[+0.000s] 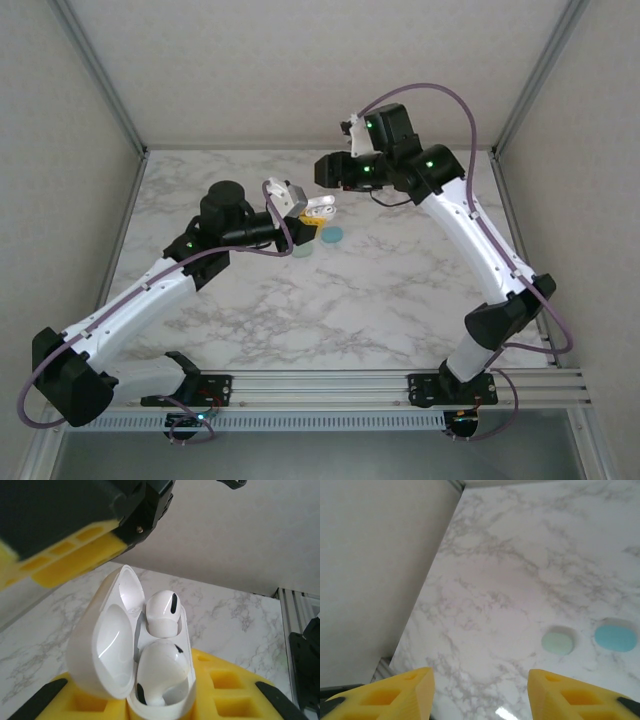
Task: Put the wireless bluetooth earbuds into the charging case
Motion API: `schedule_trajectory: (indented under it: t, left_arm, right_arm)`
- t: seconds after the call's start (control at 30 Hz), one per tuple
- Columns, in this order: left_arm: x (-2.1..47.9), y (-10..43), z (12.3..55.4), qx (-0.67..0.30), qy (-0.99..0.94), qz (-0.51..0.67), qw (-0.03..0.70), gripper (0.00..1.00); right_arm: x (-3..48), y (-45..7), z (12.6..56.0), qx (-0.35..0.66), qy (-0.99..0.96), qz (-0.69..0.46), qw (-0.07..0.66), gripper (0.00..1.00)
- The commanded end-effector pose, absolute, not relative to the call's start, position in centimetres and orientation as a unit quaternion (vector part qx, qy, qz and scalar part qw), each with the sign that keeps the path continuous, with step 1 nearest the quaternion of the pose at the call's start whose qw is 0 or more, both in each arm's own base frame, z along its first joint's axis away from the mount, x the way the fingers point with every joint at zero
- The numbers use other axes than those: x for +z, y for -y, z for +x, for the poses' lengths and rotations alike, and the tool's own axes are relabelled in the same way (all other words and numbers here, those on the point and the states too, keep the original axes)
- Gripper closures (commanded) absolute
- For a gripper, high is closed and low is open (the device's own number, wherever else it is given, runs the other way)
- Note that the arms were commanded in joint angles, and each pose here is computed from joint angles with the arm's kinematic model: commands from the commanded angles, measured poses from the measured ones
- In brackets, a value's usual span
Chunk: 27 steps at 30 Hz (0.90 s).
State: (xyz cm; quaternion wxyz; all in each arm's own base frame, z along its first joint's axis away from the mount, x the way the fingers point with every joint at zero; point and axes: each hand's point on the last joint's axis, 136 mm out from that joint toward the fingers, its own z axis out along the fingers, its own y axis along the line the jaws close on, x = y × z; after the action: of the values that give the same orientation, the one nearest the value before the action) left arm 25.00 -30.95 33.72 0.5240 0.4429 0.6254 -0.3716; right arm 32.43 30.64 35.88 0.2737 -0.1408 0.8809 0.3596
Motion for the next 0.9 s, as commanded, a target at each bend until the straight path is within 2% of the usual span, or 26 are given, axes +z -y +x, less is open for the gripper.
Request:
schedule_trajectory:
  t: [0.0,0.27,0.53,0.7,0.87]
  left_arm:
    - [34.9,31.4,24.5,-0.377,-0.609,0.454,0.53,0.92]
    - [35.0,31.2,25.1,-0.372,-0.615,0.439,0.538,0.92]
    - [35.4,31.2,25.3,-0.374,-0.615,0.431,0.544,0.91]
    - [35.6,31.3,25.2,-0.377,-0.61,0.436,0.544,0.91]
    - [35.3,31.3,24.9,-0.369,-0.612,0.449,0.537,0.91]
  right_arm:
    - [37.4,-30.8,30.3,0.385,-0.87,-0.174,0.255,0.47]
    - [37.7,-29.2,28.7,0.372,-0.869,-0.183,0.269,0.46]
    - [36.5,-28.6,27.1,0.375,-0.873,-0.189,0.25,0.46]
    - [36.7,-28.5,27.2,0.378,-0.871,-0.183,0.256,0.48]
    - [38.3,-28.3,28.5,0.376,-0.864,-0.162,0.294,0.48]
